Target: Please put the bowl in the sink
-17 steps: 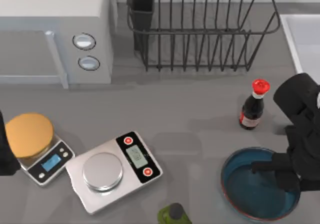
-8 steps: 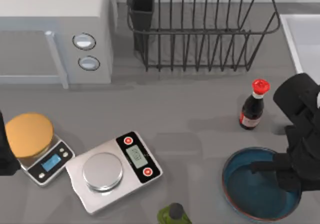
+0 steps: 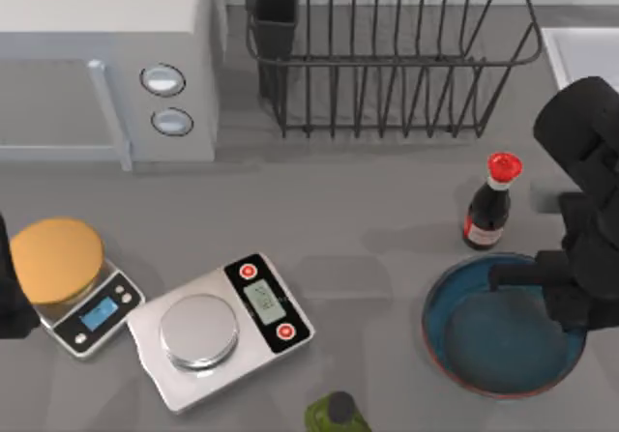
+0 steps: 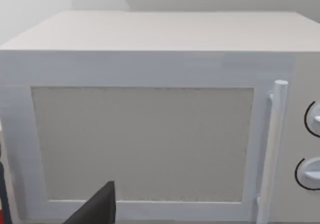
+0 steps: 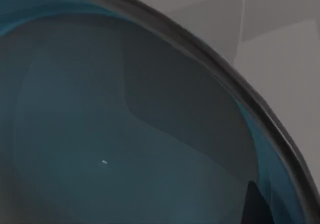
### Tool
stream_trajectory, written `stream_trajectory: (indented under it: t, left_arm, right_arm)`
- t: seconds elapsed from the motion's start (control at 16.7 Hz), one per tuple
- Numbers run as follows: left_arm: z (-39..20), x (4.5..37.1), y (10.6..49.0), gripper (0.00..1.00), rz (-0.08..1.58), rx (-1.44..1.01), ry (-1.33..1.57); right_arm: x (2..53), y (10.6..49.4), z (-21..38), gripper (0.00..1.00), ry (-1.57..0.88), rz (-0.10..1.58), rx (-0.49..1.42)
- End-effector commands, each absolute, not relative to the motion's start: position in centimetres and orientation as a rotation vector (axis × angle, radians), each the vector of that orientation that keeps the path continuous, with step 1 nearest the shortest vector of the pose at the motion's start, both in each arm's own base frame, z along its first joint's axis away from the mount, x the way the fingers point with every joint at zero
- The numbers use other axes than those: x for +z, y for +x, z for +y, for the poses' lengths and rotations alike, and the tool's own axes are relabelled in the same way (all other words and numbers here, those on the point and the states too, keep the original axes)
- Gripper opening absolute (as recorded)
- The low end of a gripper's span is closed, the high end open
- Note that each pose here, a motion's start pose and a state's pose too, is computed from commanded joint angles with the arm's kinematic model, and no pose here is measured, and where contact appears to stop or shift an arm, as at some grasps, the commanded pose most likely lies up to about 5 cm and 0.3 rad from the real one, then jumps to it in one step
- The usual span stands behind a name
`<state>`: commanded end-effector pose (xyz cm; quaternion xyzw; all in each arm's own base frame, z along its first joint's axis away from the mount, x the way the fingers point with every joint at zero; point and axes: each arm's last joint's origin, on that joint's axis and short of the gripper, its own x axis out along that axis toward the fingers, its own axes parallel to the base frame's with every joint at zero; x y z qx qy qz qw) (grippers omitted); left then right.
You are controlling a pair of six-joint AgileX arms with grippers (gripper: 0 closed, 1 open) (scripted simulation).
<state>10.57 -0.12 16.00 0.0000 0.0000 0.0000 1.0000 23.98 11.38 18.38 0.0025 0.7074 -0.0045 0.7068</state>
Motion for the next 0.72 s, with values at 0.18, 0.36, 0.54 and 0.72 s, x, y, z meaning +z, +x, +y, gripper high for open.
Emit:
stream_trajectory:
  t: [0.18, 0.36, 0.54, 0.72]
  left_arm:
    - [-0.1, 16.0, 10.6, 1.0, 0.0, 0.0, 0.0]
    - [-0.1, 16.0, 10.6, 1.0, 0.0, 0.0, 0.0]
    - [-0.1, 16.0, 10.6, 1.0, 0.0, 0.0, 0.0]
    - [-0.1, 16.0, 10.6, 1.0, 0.0, 0.0, 0.0]
  right_arm:
    - [22.8, 23.7, 11.2, 0.0, -0.005, 1.602, -0.022]
    - [26.6, 23.1, 10.9, 0.0, 0.002, 1.584, -0.014]
    - [28.0, 22.7, 10.7, 0.0, 0.008, 1.569, -0.008]
    - [27.8, 22.8, 10.8, 0.0, 0.005, 1.572, -0.007]
